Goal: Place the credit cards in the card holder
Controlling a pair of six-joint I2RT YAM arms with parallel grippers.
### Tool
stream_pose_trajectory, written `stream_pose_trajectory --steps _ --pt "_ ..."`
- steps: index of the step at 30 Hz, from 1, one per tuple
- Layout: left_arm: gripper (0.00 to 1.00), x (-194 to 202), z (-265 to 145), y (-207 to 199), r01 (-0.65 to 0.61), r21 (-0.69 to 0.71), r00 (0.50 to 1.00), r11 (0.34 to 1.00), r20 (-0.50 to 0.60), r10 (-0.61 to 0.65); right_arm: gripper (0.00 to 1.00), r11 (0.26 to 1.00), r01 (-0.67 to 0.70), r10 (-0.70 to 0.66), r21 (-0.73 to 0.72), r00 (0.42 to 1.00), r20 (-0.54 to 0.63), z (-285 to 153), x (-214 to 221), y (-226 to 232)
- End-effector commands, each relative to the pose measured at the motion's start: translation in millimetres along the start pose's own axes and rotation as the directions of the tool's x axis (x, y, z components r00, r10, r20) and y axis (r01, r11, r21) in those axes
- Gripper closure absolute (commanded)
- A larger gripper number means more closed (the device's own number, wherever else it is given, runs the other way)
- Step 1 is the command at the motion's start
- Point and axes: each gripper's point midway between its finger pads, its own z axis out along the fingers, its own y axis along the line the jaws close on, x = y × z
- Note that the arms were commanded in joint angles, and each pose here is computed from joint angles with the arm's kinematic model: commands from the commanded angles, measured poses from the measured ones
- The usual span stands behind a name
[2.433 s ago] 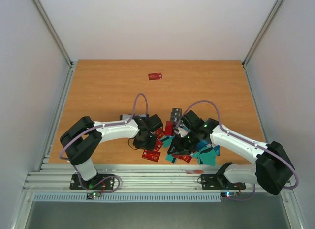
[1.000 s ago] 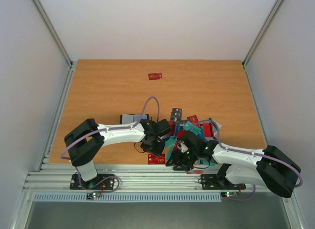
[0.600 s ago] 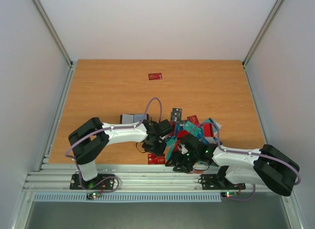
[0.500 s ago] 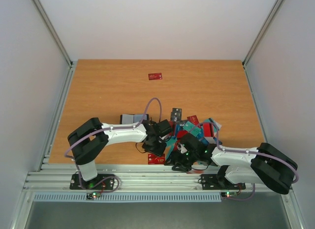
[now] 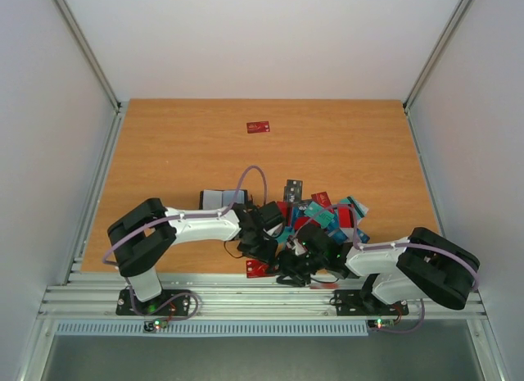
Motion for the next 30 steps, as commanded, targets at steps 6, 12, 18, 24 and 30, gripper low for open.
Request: stream_pose_trajectory --steps 6,12,18,24,30 --pt "0.56 27.1 19.9 10.7 0.054 -0.002 0.995 0.999 -0.085 -0.054 0.43 0.997 -0.022 0.016 0.068 0.996 0.093 2.8 -15.1 -15.9" --pt "0.56 20.6 -10.2 5.4 0.061 -0.005 0.998 0.998 -0.02 -0.061 0.43 0.994 -0.009 0.0 0.107 0.996 0.09 7.1 -11.4 -18.2" --pt "0.56 28.1 -41.4 16.2 0.068 -0.049 0.997 0.997 0.027 -0.066 0.43 0.992 -0.005 -0.009 0.126 0.995 0.104 7.7 -12.4 -19.9" --pt "0.61 40.5 -35.2 27.9 0.074 -0.041 0.997 0.996 -0.001 -0.074 0.43 0.991 -0.004 -0.011 0.134 0.993 0.114 8.1 -14.7 -18.1" --pt "0.65 39.1 -16.1 28.5 0.047 -0.038 0.998 0.998 -0.036 -0.048 0.43 0.989 -0.002 -0.015 0.146 0.993 0.115 9.9 -17.0 -16.3"
